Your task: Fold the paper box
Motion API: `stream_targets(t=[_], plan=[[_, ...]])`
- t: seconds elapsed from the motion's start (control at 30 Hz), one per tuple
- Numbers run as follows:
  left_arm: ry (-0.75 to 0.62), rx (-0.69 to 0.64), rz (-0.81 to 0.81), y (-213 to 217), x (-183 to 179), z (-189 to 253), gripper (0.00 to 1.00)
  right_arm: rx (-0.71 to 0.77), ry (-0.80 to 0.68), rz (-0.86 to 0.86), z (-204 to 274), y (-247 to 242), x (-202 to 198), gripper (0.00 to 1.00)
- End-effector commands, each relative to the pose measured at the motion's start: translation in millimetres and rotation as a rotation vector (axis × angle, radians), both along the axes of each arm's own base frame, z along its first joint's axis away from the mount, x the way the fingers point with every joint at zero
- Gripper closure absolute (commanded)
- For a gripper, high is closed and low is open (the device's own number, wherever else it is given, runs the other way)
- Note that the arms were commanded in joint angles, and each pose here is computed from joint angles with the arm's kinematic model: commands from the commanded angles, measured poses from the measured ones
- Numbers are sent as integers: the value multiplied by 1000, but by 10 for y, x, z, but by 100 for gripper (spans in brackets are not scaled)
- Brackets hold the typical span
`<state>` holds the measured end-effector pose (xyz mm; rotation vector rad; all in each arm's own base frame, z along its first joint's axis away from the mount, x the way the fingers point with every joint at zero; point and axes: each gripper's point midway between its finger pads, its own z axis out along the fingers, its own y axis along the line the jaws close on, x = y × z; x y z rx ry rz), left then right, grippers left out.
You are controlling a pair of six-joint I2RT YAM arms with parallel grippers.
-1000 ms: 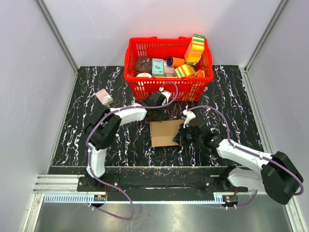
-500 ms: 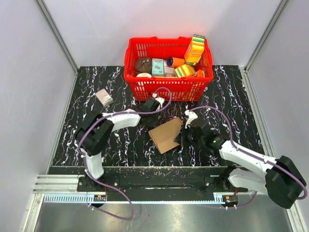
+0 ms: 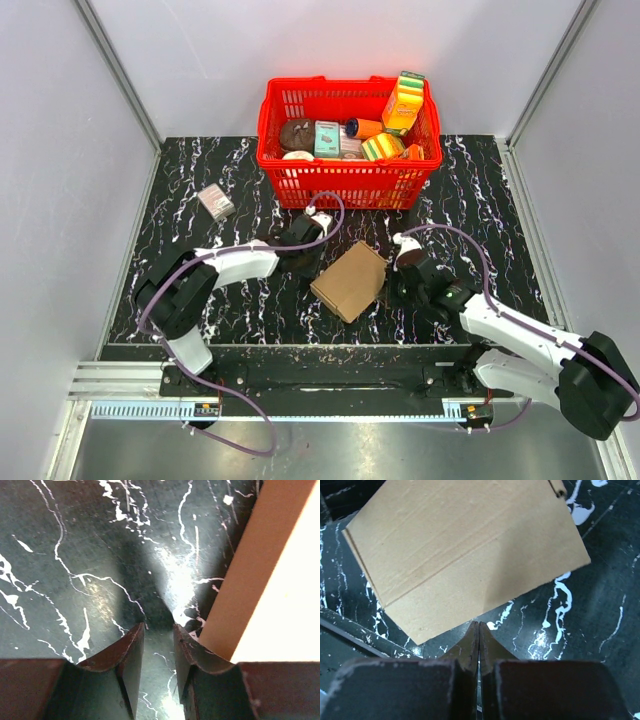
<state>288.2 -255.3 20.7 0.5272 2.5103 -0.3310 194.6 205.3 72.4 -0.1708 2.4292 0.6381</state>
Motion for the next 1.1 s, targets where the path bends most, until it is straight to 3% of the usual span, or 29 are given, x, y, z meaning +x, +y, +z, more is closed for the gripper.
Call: stream_targets(t=[0.0,0.37,0.8,1.07], plan=[[-42,-110,-14,-231,-22,240,66,-32,-32,-88,137,-87,123,99],[-39,-134,-69,-535,-306,286,66,-67,-48,-182,187,-233,186,98],[-91,-40,-65,-464,-130,255,66,-153,-38,-182,60,-256,275,98],[-87,-80,-93,-611,-49,293,66,-224,-41,-182,6,-251,404,98]])
